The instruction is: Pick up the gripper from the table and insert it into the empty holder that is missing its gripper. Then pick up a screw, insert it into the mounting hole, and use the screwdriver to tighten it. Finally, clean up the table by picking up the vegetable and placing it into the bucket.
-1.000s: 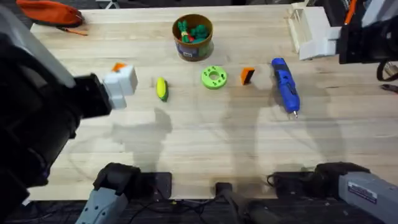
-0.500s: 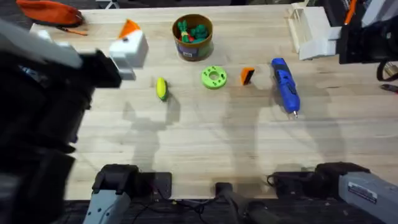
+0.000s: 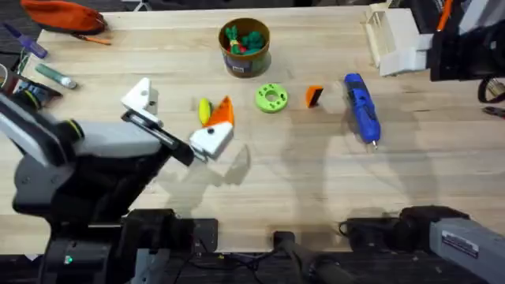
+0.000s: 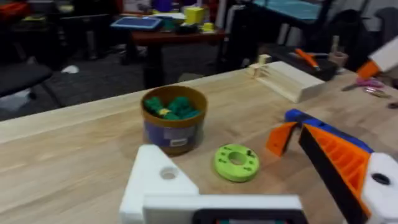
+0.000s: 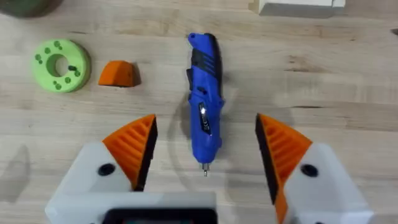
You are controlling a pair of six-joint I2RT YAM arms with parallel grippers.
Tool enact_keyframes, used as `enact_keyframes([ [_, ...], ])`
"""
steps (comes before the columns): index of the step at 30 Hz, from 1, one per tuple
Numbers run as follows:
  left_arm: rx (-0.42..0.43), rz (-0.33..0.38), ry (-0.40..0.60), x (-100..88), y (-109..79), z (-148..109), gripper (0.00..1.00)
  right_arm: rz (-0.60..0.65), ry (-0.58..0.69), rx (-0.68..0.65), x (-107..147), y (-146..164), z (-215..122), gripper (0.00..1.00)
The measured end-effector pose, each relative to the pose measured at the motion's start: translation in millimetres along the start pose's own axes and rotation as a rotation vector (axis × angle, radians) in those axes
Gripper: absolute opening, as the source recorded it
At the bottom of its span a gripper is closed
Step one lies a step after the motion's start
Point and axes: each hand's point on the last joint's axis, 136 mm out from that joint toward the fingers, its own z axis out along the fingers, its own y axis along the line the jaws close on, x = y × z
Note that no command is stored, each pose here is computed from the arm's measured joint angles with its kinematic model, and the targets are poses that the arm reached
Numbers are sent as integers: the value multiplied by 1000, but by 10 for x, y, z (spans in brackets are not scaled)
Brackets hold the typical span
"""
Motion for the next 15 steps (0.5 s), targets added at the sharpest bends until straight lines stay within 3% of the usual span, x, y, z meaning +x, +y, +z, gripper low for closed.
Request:
enact_keyframes([
  [7, 141, 35, -43, 85, -274, -74, 987, 0, 0, 0, 0, 0, 0, 894],
  [15, 259, 30, -28, 198, -460, -96, 986, 0, 0, 0, 0, 0, 0, 894],
])
